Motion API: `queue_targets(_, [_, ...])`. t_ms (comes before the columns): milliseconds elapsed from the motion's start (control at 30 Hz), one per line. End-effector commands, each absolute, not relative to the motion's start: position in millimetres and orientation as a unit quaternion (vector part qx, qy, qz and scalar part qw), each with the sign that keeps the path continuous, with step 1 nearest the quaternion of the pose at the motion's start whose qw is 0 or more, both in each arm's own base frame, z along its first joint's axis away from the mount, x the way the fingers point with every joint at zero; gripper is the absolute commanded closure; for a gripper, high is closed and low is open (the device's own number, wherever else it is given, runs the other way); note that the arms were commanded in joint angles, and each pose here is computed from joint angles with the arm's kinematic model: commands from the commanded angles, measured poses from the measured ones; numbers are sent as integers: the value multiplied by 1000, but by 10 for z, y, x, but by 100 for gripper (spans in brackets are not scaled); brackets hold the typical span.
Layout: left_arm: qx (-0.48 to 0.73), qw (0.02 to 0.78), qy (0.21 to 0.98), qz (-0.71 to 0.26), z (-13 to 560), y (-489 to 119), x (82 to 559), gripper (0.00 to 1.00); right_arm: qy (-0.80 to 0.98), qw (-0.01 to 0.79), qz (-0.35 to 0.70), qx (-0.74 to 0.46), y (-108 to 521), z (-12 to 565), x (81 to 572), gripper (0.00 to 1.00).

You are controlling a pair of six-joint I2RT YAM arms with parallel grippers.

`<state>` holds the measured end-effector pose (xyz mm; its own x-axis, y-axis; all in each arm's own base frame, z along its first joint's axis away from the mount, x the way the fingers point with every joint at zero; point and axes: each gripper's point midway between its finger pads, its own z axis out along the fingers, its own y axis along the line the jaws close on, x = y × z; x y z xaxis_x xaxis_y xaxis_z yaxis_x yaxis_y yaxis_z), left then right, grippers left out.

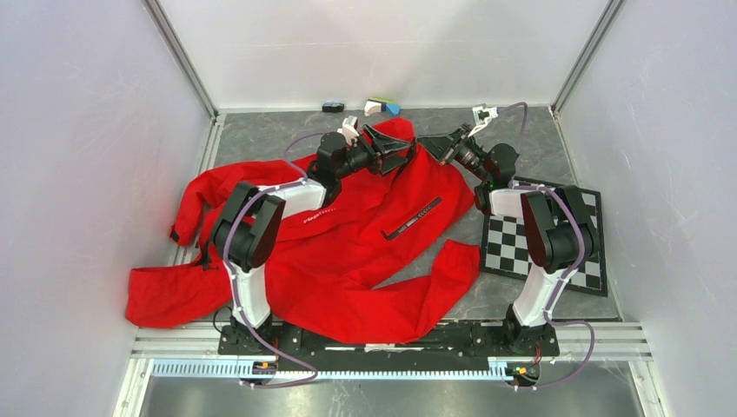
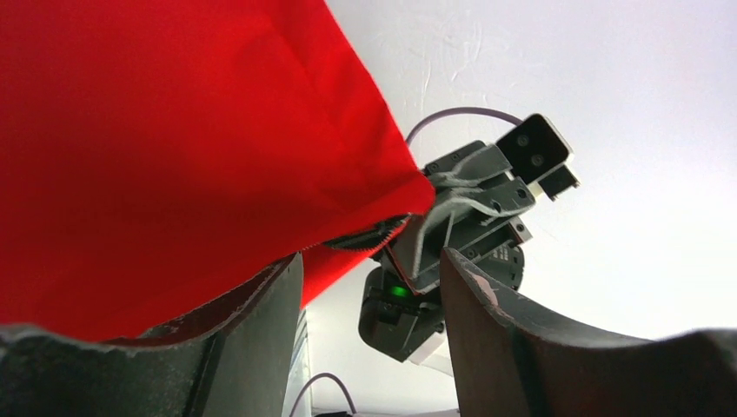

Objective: Zip up the jacket

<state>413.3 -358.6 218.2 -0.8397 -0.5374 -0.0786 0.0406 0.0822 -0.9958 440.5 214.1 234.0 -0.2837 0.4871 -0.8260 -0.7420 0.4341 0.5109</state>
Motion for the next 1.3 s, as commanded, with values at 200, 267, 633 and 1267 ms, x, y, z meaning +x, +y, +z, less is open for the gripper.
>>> queue_targets(200, [-176, 257, 663, -680, 2428, -3683, 4379, 36, 556, 634, 521, -132, 2130, 2826, 4357, 100])
queue_targets(267, [-169, 261, 651, -692, 2518, -3703, 4391, 37, 556, 633, 522, -131, 2132, 2818, 4363, 100])
queue_targets(633, [-142, 266, 632, -714, 2719, -3681, 4261, 35, 553, 630, 529, -131, 2151, 2808, 4370, 100])
queue_targets(1267, [-140, 272, 621, -722, 2697, -3587, 4108, 60, 555, 629, 528, -132, 2159, 2801, 4369, 100])
